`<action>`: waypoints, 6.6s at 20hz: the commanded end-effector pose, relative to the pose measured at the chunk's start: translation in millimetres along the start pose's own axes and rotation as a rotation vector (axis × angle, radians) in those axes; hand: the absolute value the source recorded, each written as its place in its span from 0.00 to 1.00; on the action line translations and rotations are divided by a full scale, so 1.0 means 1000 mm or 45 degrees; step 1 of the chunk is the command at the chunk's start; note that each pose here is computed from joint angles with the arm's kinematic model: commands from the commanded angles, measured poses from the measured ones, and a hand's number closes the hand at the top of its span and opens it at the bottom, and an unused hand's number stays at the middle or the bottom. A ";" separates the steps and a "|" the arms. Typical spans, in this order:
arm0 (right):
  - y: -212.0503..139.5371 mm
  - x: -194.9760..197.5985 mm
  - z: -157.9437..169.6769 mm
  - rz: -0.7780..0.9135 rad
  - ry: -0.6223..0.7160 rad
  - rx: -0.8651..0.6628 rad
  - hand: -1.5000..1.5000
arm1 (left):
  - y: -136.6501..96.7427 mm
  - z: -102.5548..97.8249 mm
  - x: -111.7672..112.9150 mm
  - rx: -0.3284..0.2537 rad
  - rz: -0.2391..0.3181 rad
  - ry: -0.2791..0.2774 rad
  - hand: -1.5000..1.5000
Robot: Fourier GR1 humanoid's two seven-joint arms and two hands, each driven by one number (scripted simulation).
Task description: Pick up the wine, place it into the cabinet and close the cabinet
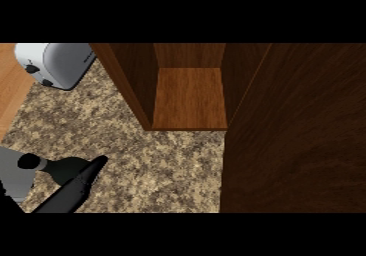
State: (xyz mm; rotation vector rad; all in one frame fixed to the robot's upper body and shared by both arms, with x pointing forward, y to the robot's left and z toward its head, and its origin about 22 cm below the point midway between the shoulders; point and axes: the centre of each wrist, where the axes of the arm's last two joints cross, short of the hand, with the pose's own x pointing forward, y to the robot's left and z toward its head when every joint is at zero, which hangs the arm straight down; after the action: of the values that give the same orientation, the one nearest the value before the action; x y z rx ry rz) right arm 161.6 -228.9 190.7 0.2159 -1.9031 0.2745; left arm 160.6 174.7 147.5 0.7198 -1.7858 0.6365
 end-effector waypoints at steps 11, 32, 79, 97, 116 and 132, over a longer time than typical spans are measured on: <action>0.008 0.032 0.028 -0.041 -0.051 0.039 0.00 | 0.017 -0.002 -0.034 0.013 0.121 0.247 0.00; 0.003 0.040 0.019 -0.016 -0.064 0.033 0.00 | 0.060 -0.030 -0.154 0.087 0.118 0.242 0.00; 0.010 0.046 0.018 -0.021 -0.052 0.046 0.00 | 0.080 -0.019 -0.277 0.004 0.284 0.292 0.00; 0.008 0.021 0.005 -0.019 -0.044 0.052 0.00 | 0.082 -0.043 -0.270 -0.958 0.225 0.300 1.00; 0.010 0.035 0.025 -0.028 -0.034 0.043 0.00 | 0.060 -0.065 -0.183 -1.053 0.446 0.017 1.00; 0.004 0.036 0.012 -0.021 -0.047 0.065 0.00 | -0.051 -0.025 -0.073 -1.200 0.489 0.073 1.00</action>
State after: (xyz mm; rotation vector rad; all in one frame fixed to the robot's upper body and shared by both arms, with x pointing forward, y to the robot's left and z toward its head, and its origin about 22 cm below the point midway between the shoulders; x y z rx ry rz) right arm 165.5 -227.7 200.3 0.1961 -1.8761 0.2858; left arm 222.0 196.4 65.7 -0.2473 -1.9048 0.0096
